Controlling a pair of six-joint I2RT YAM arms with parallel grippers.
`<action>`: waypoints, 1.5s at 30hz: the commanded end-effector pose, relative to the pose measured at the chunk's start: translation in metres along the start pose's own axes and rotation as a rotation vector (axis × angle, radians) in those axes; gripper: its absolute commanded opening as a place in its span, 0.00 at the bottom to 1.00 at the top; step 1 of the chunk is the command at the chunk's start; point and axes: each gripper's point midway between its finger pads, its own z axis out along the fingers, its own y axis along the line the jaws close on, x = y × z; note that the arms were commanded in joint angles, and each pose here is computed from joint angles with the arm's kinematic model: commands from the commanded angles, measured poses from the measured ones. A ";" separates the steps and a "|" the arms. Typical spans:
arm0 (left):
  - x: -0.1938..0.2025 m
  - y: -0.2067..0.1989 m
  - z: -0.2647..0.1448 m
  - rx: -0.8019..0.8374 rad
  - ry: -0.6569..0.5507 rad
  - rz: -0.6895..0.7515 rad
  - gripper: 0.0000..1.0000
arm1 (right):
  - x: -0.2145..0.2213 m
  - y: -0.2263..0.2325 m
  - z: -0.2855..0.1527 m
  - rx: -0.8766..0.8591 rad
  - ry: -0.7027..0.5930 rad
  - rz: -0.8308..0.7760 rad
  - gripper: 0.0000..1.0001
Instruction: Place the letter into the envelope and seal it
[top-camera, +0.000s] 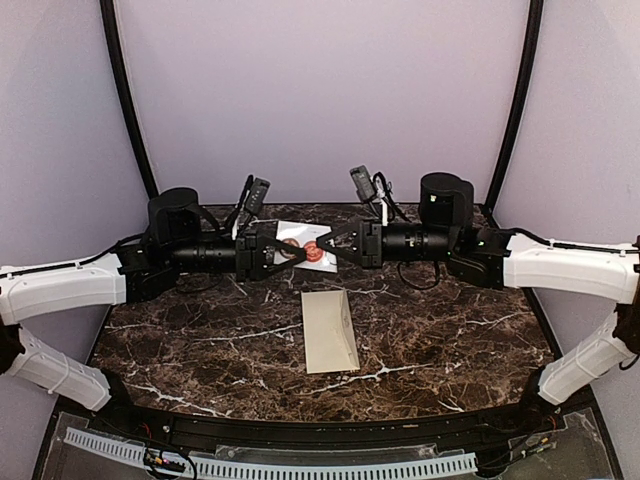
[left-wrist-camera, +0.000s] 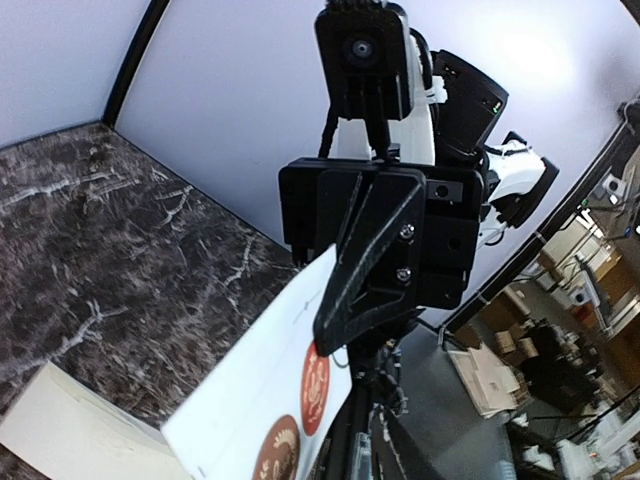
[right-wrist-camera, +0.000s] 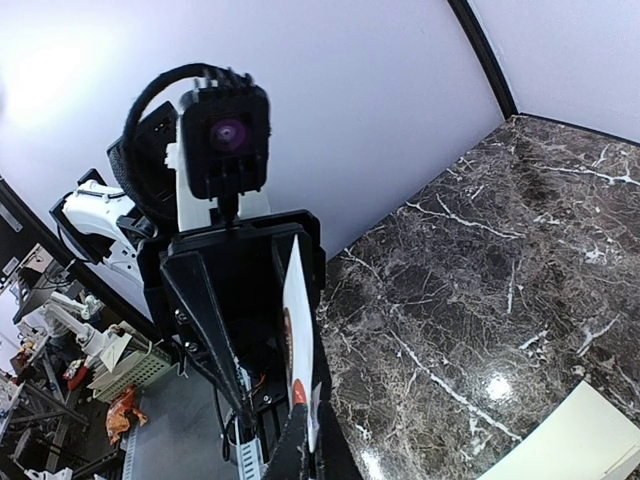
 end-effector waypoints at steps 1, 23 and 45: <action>-0.013 -0.017 -0.003 0.050 -0.034 0.038 0.16 | -0.009 0.010 -0.001 -0.023 -0.027 -0.036 0.06; -0.012 -0.011 -0.002 0.008 -0.005 -0.056 0.00 | -0.005 0.039 -0.028 0.033 0.023 -0.174 0.56; 0.002 -0.048 -0.004 0.217 0.110 -0.038 0.00 | 0.006 0.041 -0.008 0.013 0.106 -0.254 0.66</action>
